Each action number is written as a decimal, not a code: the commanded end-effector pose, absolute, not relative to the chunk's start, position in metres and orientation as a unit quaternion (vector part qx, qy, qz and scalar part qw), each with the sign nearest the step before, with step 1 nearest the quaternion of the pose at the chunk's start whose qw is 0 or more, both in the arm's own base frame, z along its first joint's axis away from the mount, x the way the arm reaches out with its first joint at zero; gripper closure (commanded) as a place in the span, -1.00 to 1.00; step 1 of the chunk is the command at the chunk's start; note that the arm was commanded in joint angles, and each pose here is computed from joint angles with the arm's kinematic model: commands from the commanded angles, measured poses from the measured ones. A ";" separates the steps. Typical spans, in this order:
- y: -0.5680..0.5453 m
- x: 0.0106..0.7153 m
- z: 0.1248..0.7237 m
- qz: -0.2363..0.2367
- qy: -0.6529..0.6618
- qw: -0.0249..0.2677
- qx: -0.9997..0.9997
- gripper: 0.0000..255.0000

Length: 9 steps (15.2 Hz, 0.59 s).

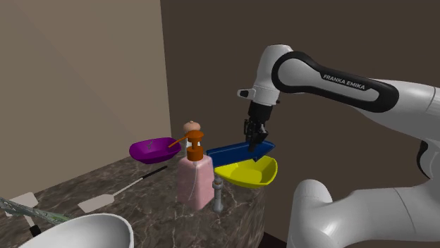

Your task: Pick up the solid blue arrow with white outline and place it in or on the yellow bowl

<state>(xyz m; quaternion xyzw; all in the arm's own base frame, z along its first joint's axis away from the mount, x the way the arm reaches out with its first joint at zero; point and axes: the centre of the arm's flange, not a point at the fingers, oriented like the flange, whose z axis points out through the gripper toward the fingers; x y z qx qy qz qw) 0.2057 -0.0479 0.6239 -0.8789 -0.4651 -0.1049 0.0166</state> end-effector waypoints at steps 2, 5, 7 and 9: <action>-0.048 0.206 0.622 -0.104 -0.465 0.017 -0.879 1.00; -0.048 0.206 0.622 -0.104 -0.465 0.017 -0.879 1.00; -0.048 0.206 0.622 -0.104 -0.465 0.017 -0.879 -1.00; -0.048 0.206 0.622 -0.104 -0.465 0.017 -0.879 -1.00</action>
